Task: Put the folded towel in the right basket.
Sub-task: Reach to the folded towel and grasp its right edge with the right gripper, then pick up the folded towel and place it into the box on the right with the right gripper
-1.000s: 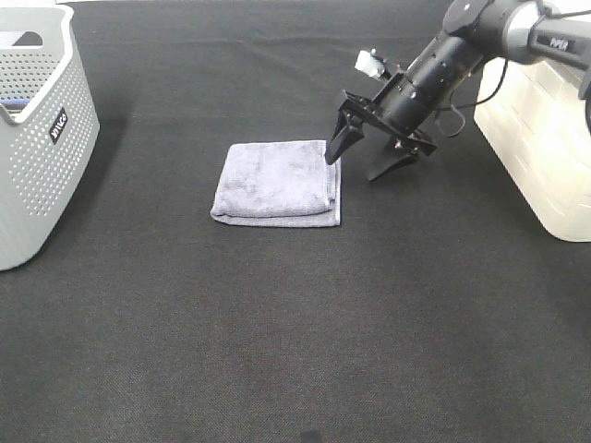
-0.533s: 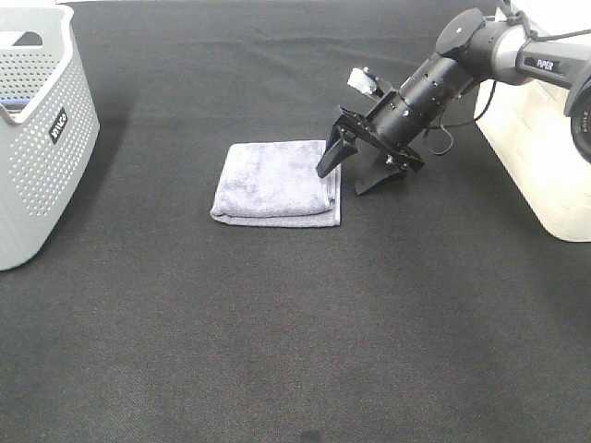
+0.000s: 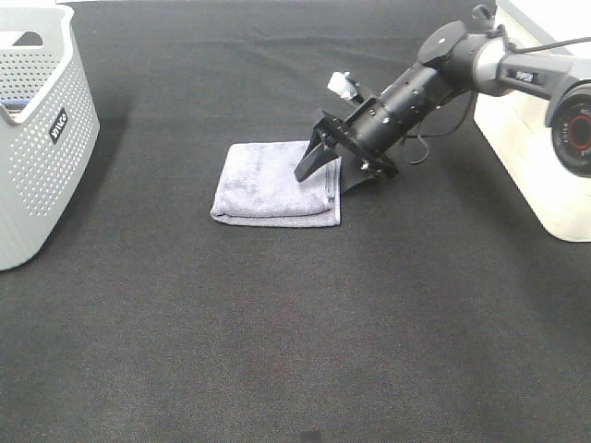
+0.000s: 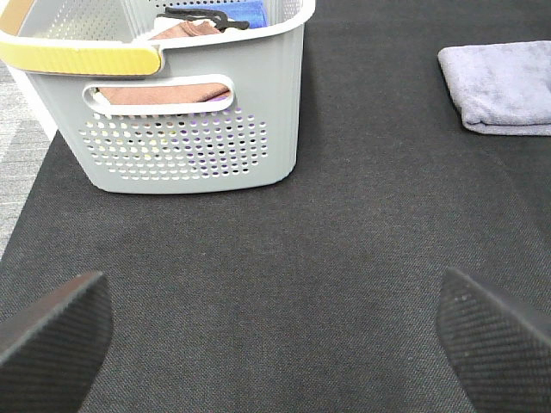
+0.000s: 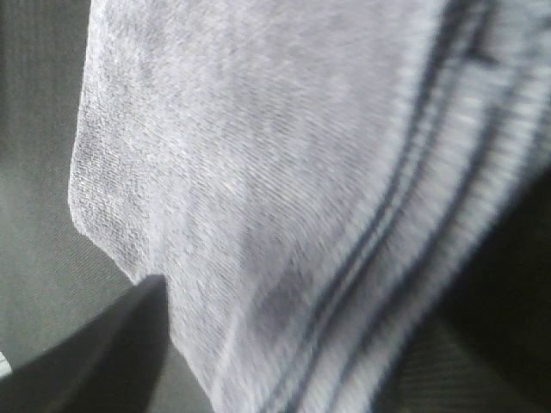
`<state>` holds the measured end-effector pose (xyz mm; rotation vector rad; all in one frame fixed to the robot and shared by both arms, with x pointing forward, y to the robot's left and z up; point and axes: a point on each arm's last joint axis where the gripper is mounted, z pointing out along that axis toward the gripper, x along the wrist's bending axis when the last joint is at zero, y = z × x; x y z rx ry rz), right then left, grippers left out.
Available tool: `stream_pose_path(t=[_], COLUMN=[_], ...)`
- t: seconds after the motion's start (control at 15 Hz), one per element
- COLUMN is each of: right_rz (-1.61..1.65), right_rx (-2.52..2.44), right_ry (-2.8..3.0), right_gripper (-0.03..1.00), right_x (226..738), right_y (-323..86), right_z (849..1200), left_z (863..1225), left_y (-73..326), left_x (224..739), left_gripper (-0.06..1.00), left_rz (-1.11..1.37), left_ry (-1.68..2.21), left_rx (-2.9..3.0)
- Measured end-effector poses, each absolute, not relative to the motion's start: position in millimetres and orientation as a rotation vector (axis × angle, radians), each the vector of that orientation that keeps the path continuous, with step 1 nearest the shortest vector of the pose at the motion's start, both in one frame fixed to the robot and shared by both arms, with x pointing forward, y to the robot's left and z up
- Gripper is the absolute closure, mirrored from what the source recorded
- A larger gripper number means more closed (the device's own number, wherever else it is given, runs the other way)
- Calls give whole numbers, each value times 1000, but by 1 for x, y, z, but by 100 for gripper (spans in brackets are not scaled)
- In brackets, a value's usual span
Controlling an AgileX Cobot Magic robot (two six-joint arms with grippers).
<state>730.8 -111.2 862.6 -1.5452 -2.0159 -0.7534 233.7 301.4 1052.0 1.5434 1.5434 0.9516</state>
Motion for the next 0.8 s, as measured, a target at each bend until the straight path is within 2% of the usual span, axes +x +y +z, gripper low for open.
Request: stream_pose_path(t=[0.07,0.2,0.27,0.53,0.8], right_rz=[-752,-740,-740,-772,-951], right_rx=[-1554,-1566,-1565,-1542,-1466], right_ry=[-2015,-2014,-2015,-2051,-2175], right_gripper=[47,79,91,91,91], right_x=[731,731,731,732,728], right_y=[-110,-112,-112,-112,-114], right_z=[860,856,856,872,960], left_z=[1052,1052,1052,1052,1052], left_y=[301,301,301,301,301], left_x=[234,234,234,234,234], left_gripper=[-3,-3,-3,-3,-3], left_rz=[952,952,952,952,952], left_ry=[1543,1543,1543,1543,1543], left_rx=[1543,1543,1543,1543,1543])
